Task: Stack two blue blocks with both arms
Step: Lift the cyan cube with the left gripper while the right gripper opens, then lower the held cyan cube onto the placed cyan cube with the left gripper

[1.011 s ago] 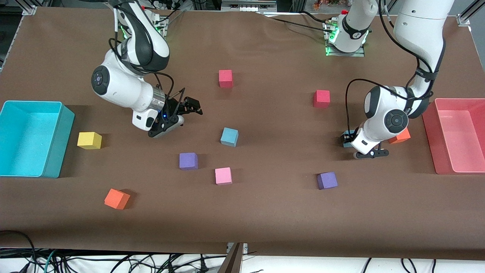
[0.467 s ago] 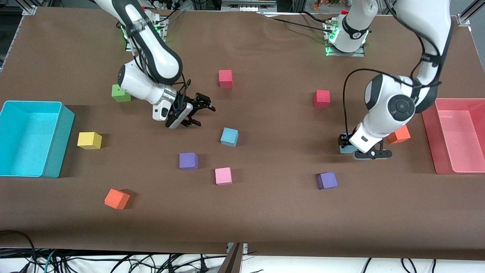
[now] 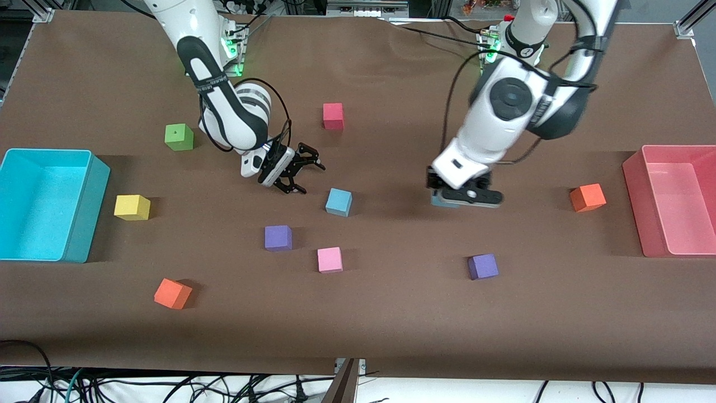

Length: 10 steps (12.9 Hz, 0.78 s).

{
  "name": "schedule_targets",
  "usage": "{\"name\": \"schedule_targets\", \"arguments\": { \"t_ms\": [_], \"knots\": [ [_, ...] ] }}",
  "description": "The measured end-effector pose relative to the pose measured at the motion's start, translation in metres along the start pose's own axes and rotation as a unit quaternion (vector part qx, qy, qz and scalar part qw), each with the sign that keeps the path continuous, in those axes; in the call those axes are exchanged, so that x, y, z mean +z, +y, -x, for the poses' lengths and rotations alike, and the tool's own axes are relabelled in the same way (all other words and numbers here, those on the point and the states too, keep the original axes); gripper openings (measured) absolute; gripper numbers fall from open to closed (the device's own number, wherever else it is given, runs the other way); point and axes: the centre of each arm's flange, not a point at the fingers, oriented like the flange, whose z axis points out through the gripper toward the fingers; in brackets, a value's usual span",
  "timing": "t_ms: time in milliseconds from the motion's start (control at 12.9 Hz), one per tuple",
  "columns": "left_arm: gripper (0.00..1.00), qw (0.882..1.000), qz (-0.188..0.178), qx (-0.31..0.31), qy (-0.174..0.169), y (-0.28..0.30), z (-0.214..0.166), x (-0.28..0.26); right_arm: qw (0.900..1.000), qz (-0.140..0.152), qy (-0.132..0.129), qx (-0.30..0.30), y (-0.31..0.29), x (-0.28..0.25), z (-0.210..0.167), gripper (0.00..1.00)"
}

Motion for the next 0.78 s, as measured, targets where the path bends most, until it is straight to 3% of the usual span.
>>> {"name": "schedule_targets", "arguments": {
  "t_ms": [389, 778],
  "knots": [
    [0.6, 1.0, 0.02, 0.0, 0.007, 0.143, 0.024, 0.041, 0.999, -0.002, 0.004, -0.043, 0.009, 0.022, -0.006, 1.0],
    [0.6, 1.0, 0.017, -0.008, 0.02, 0.18, 0.01, 0.075, 0.997, -0.016, 0.006, -0.071, 0.004, 0.041, -0.012, 1.0]
  ]
}}
